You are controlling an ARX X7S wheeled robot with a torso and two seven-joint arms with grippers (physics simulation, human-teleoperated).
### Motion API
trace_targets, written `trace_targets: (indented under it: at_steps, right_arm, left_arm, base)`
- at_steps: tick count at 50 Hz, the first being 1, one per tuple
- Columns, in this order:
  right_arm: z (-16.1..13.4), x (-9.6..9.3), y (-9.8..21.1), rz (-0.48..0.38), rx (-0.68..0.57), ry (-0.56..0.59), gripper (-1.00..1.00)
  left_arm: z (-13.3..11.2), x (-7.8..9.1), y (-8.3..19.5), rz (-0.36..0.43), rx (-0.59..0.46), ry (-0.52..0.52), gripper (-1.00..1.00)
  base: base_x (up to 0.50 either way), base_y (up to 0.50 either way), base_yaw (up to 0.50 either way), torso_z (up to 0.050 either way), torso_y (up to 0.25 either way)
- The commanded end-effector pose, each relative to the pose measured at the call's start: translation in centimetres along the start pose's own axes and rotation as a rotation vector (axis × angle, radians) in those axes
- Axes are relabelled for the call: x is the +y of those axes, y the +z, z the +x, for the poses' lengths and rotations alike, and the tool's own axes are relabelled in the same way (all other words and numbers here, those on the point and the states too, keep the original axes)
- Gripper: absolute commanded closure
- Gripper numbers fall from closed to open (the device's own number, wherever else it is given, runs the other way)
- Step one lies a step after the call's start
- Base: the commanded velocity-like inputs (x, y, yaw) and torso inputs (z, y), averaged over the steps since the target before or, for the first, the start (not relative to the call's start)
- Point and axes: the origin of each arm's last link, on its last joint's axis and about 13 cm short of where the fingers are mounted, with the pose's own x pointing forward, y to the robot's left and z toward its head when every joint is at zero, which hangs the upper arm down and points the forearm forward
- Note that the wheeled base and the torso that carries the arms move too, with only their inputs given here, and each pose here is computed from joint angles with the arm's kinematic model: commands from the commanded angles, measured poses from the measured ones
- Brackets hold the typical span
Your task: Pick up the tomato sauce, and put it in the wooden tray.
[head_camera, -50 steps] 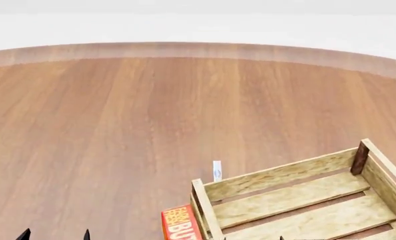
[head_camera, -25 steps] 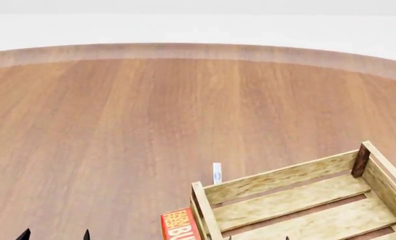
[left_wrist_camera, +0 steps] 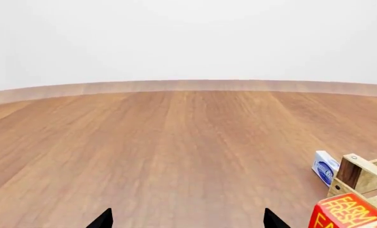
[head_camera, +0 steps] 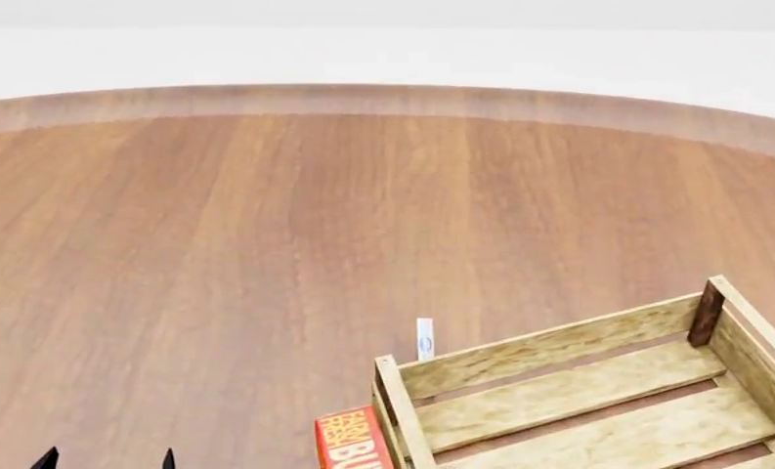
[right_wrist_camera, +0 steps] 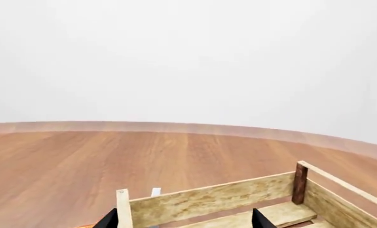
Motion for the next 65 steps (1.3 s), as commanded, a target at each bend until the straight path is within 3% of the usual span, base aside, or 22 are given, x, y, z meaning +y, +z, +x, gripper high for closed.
trace_targets:
  at_steps: [1, 7, 18, 29, 40, 65]
  right_arm:
    - [-3.6, -0.3, 1.5, -0.004, -0.054, -0.022, -1.00]
    - [-6.0, -0.7, 0.5, -0.005, -0.020, -0.025, -1.00]
    - [-8.0, -1.5, -0.9, 0.020, 0.033, -0.040, -1.00]
    - [-12.2, -2.4, -0.9, 0.018, 0.011, -0.010, -1.00]
    - [-14.5, -2.6, -2.0, 0.024, 0.039, 0.001, -1.00]
    - [-15.7, -2.9, -4.5, 0.041, 0.150, -0.035, -1.00]
  left_arm:
    - [0.0, 0.0, 0.0, 0.000, -0.019, 0.000, -1.00]
    - [0.0, 0.0, 0.0, 0.001, -0.020, -0.001, -1.00]
    - [0.0, 0.0, 0.0, 0.002, -0.021, 0.002, -1.00]
    - [0.0, -0.1, 0.0, 0.002, -0.021, 0.002, -1.00]
    - [0.0, -0.1, 0.1, 0.002, -0.021, 0.003, -1.00]
    - [0.0, -0.1, 0.1, 0.002, -0.021, 0.004, -1.00]
  base:
    - [0.00, 0.00, 0.00, 0.000, 0.000]
    - [0.00, 0.00, 0.00, 0.000, 0.000]
    - [0.00, 0.00, 0.00, 0.000, 0.000]
    - [0.00, 0.00, 0.00, 0.000, 0.000]
    - [0.00, 0.00, 0.00, 0.000, 0.000]
    - [0.00, 0.00, 0.00, 0.000, 0.000]
